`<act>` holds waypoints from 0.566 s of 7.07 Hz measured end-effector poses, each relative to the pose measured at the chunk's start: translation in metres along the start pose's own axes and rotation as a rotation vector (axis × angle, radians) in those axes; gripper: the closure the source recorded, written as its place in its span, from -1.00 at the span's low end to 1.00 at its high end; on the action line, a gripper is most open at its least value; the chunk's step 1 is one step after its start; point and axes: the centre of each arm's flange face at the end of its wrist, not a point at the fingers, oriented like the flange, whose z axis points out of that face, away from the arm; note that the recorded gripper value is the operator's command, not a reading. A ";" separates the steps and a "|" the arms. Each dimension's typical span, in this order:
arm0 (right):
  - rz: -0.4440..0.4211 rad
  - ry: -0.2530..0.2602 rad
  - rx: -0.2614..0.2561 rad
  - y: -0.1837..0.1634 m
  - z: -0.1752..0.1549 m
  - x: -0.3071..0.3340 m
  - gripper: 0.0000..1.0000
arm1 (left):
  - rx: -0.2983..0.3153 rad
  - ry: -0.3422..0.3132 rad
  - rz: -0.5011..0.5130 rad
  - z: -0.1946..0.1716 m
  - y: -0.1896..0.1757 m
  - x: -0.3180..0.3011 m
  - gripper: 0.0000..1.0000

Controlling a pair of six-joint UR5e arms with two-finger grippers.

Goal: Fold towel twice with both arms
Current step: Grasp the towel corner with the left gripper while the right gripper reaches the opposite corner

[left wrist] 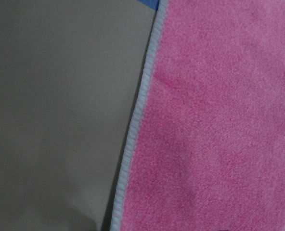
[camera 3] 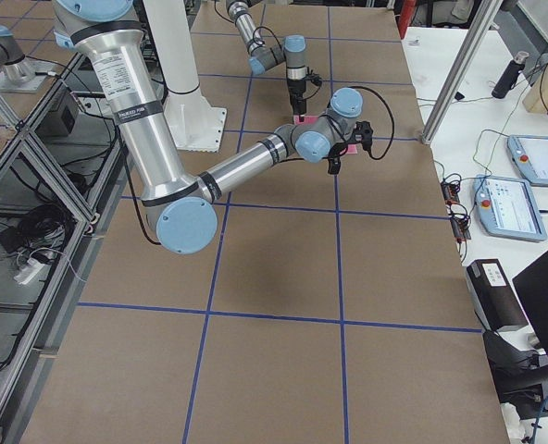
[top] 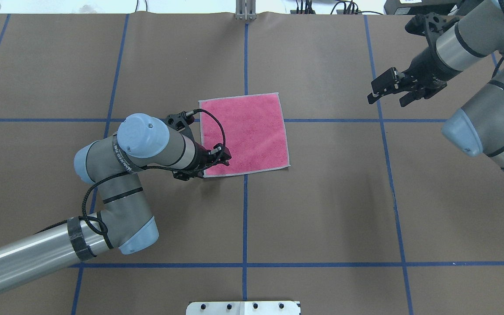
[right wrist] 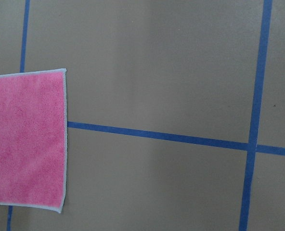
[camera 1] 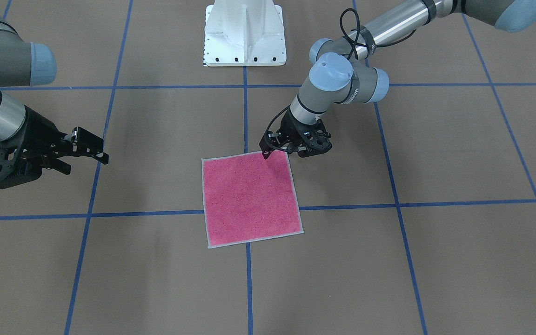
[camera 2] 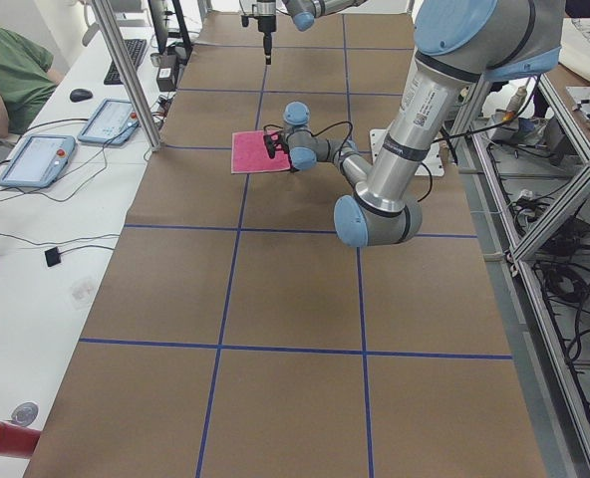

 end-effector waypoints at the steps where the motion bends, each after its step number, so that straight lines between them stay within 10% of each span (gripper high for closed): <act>1: 0.000 0.000 0.000 0.000 0.000 0.000 -0.99 | -0.001 0.000 -0.001 0.000 0.000 0.000 -0.52; 4: 0.001 0.001 -0.001 0.000 0.001 0.001 -0.99 | -0.003 0.003 -0.005 -0.001 0.001 0.002 -0.04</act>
